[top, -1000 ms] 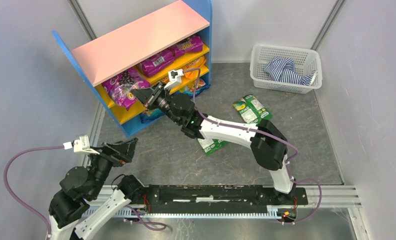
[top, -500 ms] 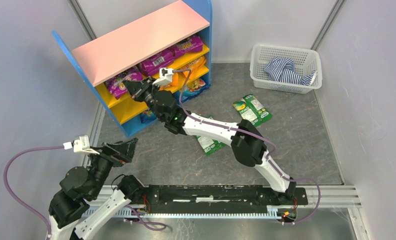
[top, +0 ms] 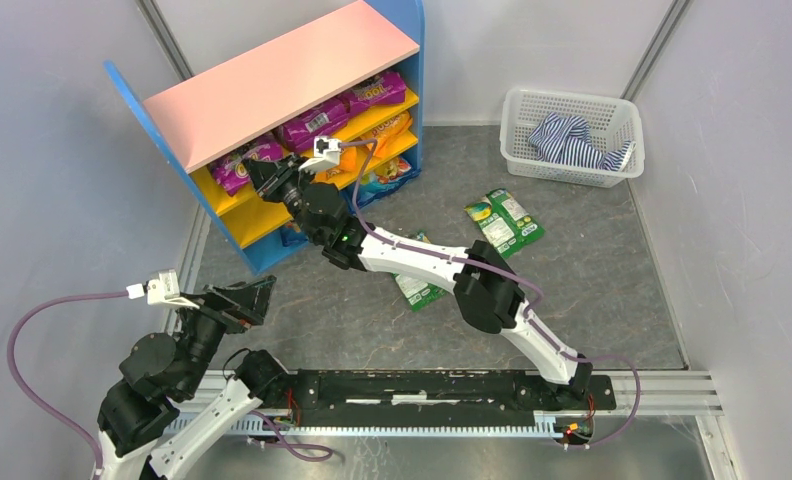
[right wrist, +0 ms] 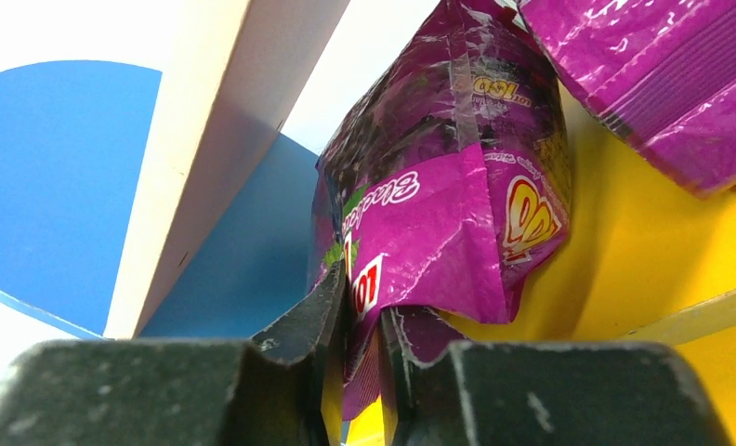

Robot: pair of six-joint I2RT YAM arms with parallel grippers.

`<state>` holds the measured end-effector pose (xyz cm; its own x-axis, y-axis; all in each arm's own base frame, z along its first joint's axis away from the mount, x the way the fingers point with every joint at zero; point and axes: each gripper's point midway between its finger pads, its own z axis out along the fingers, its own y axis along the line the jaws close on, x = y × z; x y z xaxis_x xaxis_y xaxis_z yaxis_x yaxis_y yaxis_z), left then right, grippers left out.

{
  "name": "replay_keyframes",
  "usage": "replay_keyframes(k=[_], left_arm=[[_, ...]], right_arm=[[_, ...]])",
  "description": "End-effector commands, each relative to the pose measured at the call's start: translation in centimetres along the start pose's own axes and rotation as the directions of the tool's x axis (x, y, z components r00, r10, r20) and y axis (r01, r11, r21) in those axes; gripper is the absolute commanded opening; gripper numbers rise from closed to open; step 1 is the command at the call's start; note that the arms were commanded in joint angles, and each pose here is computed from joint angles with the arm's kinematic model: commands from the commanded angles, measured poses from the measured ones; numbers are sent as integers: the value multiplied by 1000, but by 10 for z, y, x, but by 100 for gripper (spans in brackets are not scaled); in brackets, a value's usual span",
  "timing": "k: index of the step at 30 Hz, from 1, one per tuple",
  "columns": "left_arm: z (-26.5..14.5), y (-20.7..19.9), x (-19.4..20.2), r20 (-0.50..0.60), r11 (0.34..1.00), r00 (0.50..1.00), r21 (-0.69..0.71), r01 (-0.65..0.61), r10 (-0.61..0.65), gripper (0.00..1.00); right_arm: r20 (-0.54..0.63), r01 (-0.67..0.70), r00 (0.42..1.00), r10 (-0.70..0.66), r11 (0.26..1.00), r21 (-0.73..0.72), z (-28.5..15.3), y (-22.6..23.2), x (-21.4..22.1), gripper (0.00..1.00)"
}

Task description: Place and organize the candy bags onto the shelf

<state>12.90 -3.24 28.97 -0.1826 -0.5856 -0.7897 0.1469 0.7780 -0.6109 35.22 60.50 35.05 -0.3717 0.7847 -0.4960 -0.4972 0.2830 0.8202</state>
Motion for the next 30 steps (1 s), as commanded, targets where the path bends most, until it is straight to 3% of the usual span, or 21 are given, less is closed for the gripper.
replay_keyframes(k=[1,6,11,18,20,24,27,30], left_arm=[[-2,-5,-11,40,999,998,13,39,-39,100],[-2,-4,-11,40,999,998,12,39,-39,100],[-2,-4,-11,40,999,998,11,38,-39,100],[-2,-4,-11,40,999,998,12,38,-39,100],[-2,-4,-11,39,999,999,12,37,-37,100],[-2,-4,-11,39,999,999,13,37,-37,100],[-2,-4,-11,39,999,999,13,37,-37,100],[-2,-5,-11,39,999,999,14,37,-38,100]], right_arm=[[56,12,998,-10,1000,-29,6,15,-16,23],[36,26,999,-25,999,-43,5,21,-16,37],[-35,86,995,-90,993,-79,-6,31,-19,58],[-155,245,942,-298,925,-291,-57,67,-30,80],[-186,320,898,-398,883,-344,-77,69,-34,81],[-299,487,757,-581,807,-335,-129,18,-36,82],[-424,622,606,-673,733,-275,-174,-49,-49,82],[-597,755,444,-668,638,-152,-223,-121,-74,82]])
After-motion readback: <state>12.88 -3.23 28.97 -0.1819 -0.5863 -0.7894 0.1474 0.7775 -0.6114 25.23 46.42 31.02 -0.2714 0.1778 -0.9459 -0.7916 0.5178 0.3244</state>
